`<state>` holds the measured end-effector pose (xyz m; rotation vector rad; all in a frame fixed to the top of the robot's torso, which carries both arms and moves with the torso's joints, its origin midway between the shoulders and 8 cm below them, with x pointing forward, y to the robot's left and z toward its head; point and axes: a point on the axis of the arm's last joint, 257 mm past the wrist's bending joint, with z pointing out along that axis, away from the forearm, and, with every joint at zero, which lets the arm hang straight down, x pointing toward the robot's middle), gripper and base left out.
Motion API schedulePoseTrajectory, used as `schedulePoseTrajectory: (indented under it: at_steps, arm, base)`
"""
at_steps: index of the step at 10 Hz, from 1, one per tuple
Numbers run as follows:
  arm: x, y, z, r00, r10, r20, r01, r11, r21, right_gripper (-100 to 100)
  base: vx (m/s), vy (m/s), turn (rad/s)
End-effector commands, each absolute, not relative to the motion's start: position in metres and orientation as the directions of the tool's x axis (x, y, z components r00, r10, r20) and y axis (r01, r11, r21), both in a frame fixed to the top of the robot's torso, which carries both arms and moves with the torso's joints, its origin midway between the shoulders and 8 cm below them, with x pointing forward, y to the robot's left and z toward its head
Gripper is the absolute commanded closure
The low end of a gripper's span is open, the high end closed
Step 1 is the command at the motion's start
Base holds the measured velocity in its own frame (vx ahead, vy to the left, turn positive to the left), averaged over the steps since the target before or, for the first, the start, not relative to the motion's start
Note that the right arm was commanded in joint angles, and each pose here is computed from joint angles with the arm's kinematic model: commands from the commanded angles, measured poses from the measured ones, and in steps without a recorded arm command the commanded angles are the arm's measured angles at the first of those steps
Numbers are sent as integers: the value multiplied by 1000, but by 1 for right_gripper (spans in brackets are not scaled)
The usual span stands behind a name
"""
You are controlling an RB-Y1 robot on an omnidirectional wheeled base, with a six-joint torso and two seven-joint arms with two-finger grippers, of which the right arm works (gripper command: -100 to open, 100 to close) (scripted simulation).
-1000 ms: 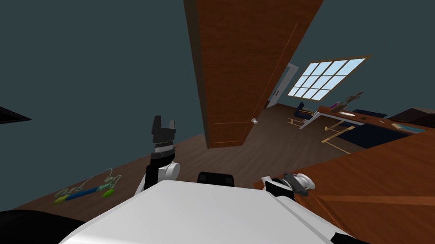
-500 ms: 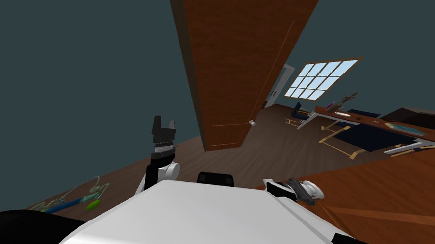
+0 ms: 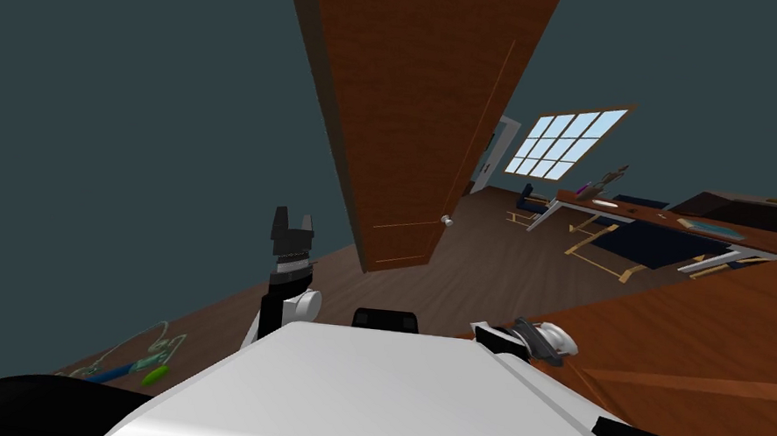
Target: Push the door open
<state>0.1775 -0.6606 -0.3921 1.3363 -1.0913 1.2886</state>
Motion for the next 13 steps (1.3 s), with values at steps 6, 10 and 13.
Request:
schedulePoseTrajectory:
  at_steps: [6,10,13]
  arm:
    - [169,-674,-382,96,44,994,-984,-148,102,100]
    - [133,-680,-385,60,23,998,-997,-46,61,100]
    - [102,-681,-390,17,5,1000,-999,47,17,100]
  base:
    - [88,-131,-32]
    - [93,-125,-15]
    - [46,-41,3]
